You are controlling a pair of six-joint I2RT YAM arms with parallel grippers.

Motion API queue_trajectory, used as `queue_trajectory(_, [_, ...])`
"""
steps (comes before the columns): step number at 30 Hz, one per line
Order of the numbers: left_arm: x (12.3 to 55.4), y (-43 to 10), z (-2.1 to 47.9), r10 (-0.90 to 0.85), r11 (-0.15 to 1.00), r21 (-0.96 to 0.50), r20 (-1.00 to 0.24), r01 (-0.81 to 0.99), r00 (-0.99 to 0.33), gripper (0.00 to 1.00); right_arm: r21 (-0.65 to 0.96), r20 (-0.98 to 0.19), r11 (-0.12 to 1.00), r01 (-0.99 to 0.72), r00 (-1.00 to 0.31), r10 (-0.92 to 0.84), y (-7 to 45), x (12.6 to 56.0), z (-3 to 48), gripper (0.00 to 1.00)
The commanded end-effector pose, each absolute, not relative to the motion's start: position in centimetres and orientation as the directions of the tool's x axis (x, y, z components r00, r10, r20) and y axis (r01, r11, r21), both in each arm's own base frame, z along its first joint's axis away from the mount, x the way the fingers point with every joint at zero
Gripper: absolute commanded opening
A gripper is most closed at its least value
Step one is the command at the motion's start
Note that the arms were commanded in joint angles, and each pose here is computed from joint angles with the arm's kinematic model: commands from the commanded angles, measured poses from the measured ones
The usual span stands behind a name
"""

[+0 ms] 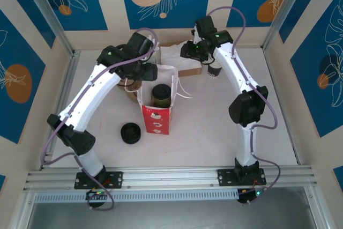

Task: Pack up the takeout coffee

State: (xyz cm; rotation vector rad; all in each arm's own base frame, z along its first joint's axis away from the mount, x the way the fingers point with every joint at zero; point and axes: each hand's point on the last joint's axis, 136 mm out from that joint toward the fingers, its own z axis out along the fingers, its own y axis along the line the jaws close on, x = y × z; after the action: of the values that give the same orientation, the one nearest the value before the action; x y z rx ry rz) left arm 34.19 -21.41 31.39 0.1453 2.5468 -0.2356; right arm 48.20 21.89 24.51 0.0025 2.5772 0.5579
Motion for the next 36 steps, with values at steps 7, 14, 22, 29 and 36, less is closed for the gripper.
queue_trajectory(7, [33.3,-18.2,39.7,-0.037,0.973,-0.174,-0.768,0.152,-0.639,0.67,0.292,-0.536,0.945,-0.144,-0.844,0.037,25.1,52.3,21.5,0.52])
queue_trajectory(14, [31.0,-16.0,38.8,-0.056,0.972,-0.175,-0.821,0.157,-0.568,0.68,0.228,-0.551,0.970,-0.083,-0.832,0.058,24.4,55.6,17.2,0.52])
queue_trajectory(22, [30.2,-14.5,36.6,-0.049,0.981,-0.145,-0.824,0.127,-0.564,0.69,0.132,-0.608,0.986,-0.099,-0.794,0.002,24.0,58.8,13.9,0.58])
queue_trajectory(29, [30.4,-14.6,36.0,-0.031,0.984,-0.126,-0.820,0.128,-0.572,0.70,0.064,-0.671,0.992,-0.111,-0.741,-0.039,23.7,61.5,12.2,0.67])
queue_trajectory(36, [30.6,-14.3,36.4,-0.012,0.987,-0.099,-0.826,0.123,-0.564,0.70,0.067,-0.663,0.990,-0.121,-0.747,-0.046,23.7,62.2,10.2,0.71])
